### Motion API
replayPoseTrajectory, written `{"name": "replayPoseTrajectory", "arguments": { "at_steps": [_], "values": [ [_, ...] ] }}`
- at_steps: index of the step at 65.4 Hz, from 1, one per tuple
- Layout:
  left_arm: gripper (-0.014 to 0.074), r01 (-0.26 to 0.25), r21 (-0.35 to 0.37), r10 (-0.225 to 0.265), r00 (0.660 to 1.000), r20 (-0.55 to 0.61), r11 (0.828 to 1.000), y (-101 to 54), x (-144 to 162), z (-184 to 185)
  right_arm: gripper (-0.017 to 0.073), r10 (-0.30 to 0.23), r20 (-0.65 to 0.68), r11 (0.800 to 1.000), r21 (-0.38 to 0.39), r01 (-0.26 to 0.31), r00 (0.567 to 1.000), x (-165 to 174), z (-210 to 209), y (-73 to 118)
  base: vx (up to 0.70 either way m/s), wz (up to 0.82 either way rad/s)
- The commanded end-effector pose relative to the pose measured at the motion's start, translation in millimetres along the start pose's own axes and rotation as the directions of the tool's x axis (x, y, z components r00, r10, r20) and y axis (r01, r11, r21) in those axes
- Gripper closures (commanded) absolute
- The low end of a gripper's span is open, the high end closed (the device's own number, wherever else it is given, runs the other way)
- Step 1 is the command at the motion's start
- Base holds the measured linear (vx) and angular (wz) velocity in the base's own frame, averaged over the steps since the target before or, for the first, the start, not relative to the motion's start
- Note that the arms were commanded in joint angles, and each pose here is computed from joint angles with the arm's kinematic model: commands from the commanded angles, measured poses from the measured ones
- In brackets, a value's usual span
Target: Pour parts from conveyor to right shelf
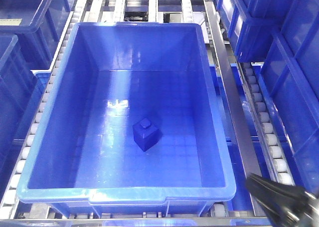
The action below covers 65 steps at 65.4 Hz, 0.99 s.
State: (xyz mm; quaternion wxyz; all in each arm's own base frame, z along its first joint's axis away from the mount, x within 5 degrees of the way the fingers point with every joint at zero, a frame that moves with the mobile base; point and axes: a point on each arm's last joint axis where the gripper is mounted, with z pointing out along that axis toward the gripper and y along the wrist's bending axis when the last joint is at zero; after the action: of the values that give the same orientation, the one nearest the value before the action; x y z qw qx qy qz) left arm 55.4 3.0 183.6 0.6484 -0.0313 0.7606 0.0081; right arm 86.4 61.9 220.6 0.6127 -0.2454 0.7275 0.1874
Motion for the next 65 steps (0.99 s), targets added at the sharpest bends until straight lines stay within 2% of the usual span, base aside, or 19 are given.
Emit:
{"name": "replayPoseTrajectory", "arguments": {
  "at_steps": [1, 10, 15, 20, 25, 32, 37, 40, 45, 54, 65],
  "values": [
    [0.06, 0.015, 0.014, -0.016, 0.994, 0.106, 1.0, -1.0, -13.8, -3.0, 0.0568, -0.002, 0.12, 0.999, 0.044, -0.004, 0.993, -7.6, -8.4, -4.3, 0.0, 0.0],
    [0.06, 0.015, 0.014, -0.016, 0.994, 0.106, 1.0, -1.0, -13.8, -3.0, 0.0568, -0.002, 0.143, 0.985, 0.169, -0.022, 0.99, 3.2, -19.8, -14.4, 0.0, 0.0],
    [0.06, 0.015, 0.014, -0.016, 0.994, 0.106, 1.0, -1.0, -13.8, -3.0, 0.0568, -0.007, 0.169, 0.969, 0.245, -0.035, 0.986, 7.5, -25.9, -19.6, 0.0, 0.0],
    [0.06, 0.015, 0.014, -0.016, 0.994, 0.106, 1.0, -1.0, -13.8, -3.0, 0.0568, -0.012, 0.184, 0.944, 0.327, -0.049, 0.983, 12.7, -31.5, -24.7, 0.0, 0.0],
    [0.06, 0.015, 0.014, -0.016, 0.994, 0.106, 1.0, -1.0, -13.8, -3.0, 0.0568, -0.019, 0.193, 0.906, 0.418, -0.065, 0.981, 17.6, -36.7, -30.2, 0.0, 0.0],
    [0.06, 0.015, 0.014, -0.016, 0.994, 0.106, 1.0, -1.0, -13.8, -3.0, 0.0568, -0.027, 0.197, 0.839, 0.538, -0.085, 0.98, 25.2, -43.2, -37.2, 0.0, 0.0],
    [0.06, 0.015, 0.014, -0.016, 0.994, 0.106, 1.0, -1.0, -13.8, -3.0, 0.0568, -0.028, 0.185, 0.8, 0.594, -0.089, 0.982, 27.7, -47.9, -39.3, 0.0, 0.0],
    [0.06, 0.015, 0.014, -0.016, 0.994, 0.106, 1.0, -1.0, -13.8, -3.0, 0.0568, -0.035, 0.188, 0.784, 0.614, -0.09, 0.982, 28.1, -50.6, -39.3, 0.0, 0.0],
    [0.06, 0.015, 0.014, -0.016, 0.994, 0.106, 1.0, -1.0, -13.8, -3.0, 0.0568, -0.044, 0.197, 0.772, 0.629, -0.092, 0.979, 28.9, -54.4, -37.8, 0.0, 0.0],
    [0.06, 0.015, 0.014, -0.016, 0.994, 0.106, 1.0, -1.0, -13.8, -3.0, 0.0568, -0.042, 0.193, 0.77, 0.632, -0.092, 0.98, 32.5, -58.4, -34.4, 0.0, 0.0],
    [0.06, 0.015, 0.014, -0.016, 0.994, 0.106, 1.0, -1.0, -13.8, -3.0, 0.0568, -0.029, 0.179, 0.791, 0.606, -0.088, 0.983, 34.0, -56.8, -33.1, 0.0, 0.0]
  ]
}}
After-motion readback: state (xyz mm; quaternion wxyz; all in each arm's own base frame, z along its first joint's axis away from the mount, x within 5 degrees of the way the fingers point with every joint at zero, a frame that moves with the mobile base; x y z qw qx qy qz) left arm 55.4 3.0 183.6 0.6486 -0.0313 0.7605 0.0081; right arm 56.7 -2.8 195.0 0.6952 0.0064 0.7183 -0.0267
